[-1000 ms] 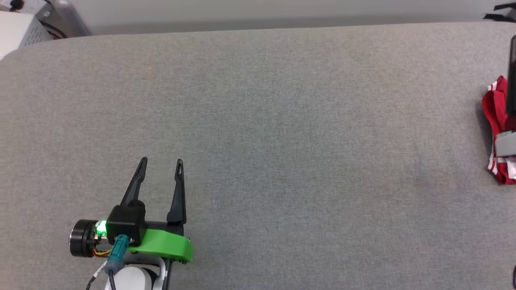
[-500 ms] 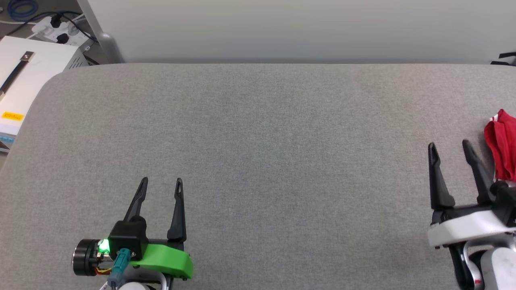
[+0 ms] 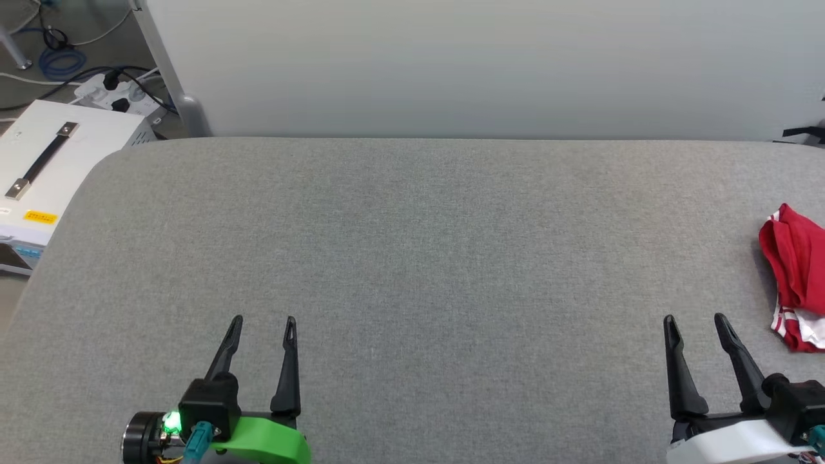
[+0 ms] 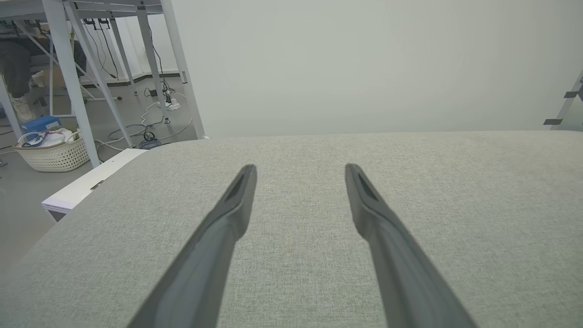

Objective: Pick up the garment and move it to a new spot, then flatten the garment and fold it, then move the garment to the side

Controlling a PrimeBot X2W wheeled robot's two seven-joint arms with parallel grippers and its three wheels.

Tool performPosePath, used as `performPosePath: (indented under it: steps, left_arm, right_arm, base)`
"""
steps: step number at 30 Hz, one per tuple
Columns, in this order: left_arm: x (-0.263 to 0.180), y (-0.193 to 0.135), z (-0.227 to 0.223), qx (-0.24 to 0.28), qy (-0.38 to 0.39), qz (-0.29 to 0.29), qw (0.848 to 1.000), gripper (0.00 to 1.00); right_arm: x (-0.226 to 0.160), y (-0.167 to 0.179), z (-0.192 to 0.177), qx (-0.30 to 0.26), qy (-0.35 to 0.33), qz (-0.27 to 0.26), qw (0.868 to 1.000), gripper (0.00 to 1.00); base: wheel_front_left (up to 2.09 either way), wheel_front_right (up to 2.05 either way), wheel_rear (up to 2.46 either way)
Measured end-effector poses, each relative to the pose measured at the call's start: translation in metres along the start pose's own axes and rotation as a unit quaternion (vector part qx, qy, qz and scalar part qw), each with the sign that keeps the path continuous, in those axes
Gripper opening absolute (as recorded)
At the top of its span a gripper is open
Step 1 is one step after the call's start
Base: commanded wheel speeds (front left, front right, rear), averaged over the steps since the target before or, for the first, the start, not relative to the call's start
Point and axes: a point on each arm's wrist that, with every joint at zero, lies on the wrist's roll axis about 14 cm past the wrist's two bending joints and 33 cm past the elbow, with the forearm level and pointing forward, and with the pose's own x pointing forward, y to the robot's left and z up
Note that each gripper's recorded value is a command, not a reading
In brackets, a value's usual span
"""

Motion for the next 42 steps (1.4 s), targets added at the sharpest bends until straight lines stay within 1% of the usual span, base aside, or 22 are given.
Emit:
performPosePath:
  steps: [17,18,42]
  left_arm:
    - [-0.008,0.006,0.000,-0.002,0.000,0.009,1.000,1.00]
    - [-0.009,0.006,0.000,-0.002,0.001,0.009,1.000,0.00]
    - [-0.006,0.005,-0.003,-0.001,0.016,0.008,1.000,0.00]
  right_arm:
    - [-0.013,0.005,0.002,0.002,-0.001,-0.001,1.000,1.00]
    - [-0.013,0.005,0.002,0.002,-0.001,0.000,1.000,0.00]
    - [-0.012,0.005,-0.003,-0.007,0.017,0.000,1.000,0.00]
  base:
    - [0.00,0.00,0.00]
    - [0.00,0.00,0.00]
    - [0.00,0.00,0.00]
